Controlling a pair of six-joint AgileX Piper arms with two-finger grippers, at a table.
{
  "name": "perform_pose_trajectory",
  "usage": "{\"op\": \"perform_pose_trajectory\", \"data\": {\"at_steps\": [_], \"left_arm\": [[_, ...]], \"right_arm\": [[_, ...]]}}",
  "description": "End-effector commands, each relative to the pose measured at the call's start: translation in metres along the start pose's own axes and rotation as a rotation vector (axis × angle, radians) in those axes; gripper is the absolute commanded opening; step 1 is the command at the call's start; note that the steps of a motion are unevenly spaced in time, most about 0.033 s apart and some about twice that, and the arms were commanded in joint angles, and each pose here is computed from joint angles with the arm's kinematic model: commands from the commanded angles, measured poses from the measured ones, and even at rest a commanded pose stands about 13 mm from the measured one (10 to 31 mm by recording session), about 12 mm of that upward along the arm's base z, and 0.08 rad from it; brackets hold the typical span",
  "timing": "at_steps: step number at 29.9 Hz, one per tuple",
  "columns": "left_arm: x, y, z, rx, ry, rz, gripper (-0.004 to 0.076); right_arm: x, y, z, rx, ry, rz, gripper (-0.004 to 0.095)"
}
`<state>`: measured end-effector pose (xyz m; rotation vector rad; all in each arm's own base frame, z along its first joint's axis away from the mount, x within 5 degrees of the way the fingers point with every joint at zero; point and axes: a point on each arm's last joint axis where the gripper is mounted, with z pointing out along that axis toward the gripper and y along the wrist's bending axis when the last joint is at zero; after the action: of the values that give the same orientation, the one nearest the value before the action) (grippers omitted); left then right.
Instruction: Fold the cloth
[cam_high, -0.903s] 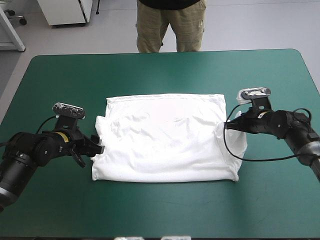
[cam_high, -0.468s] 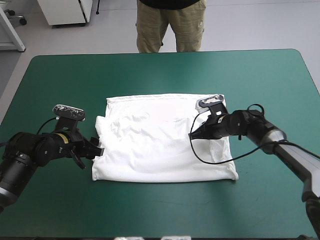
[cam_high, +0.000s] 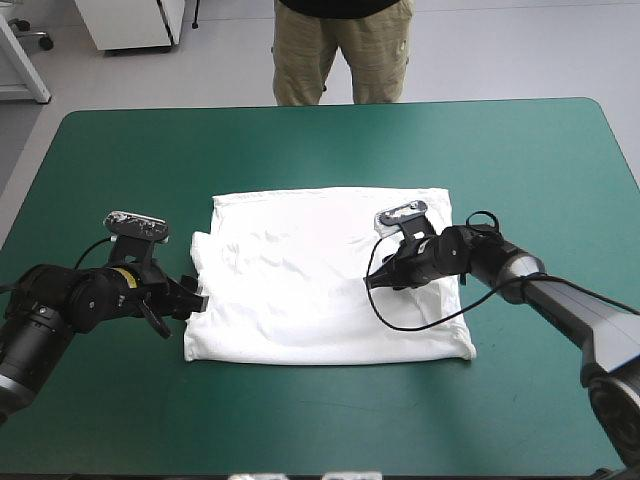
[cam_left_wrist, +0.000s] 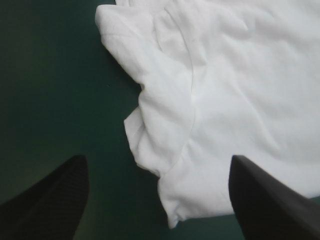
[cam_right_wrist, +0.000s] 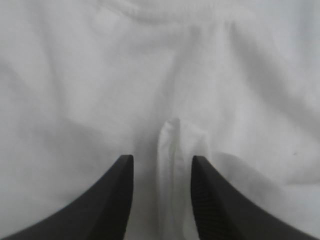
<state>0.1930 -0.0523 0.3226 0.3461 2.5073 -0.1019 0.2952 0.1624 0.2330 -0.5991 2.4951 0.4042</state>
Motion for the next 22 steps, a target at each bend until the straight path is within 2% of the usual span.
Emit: {"op": "perform_pose_trajectory", "data": {"at_steps": [1,6,10,15,22], "left_arm": [[-0.012,-0.001,-0.012,0.010,-0.102,-0.027,0.0561],[-0.006,-0.001,-0.012,0.009,-0.039,-0.025,0.0560],[0.004,-0.001,-0.007,0.010,0.033,-0.047,0.0560],[0.033,-0.002,0.022,0.014,0.121,-0.100,0.0557],[0.059,-0.007,0.051,0.056,0.113,-0.188,0.0544]], "right_arm": [[-0.022,0.011,-0.061,0.001,-0.219,-0.038,0.0457],[-0.015,0.020,-0.133,0.027,-0.342,-0.080,0.0455],[0.008,0.022,-0.178,0.074,-0.337,-0.073,0.0455],[0.046,0.022,-0.205,0.098,-0.319,-0.035,0.0442],[0.082,0.022,-0.207,0.078,-0.332,0.036,0.0419]]}}
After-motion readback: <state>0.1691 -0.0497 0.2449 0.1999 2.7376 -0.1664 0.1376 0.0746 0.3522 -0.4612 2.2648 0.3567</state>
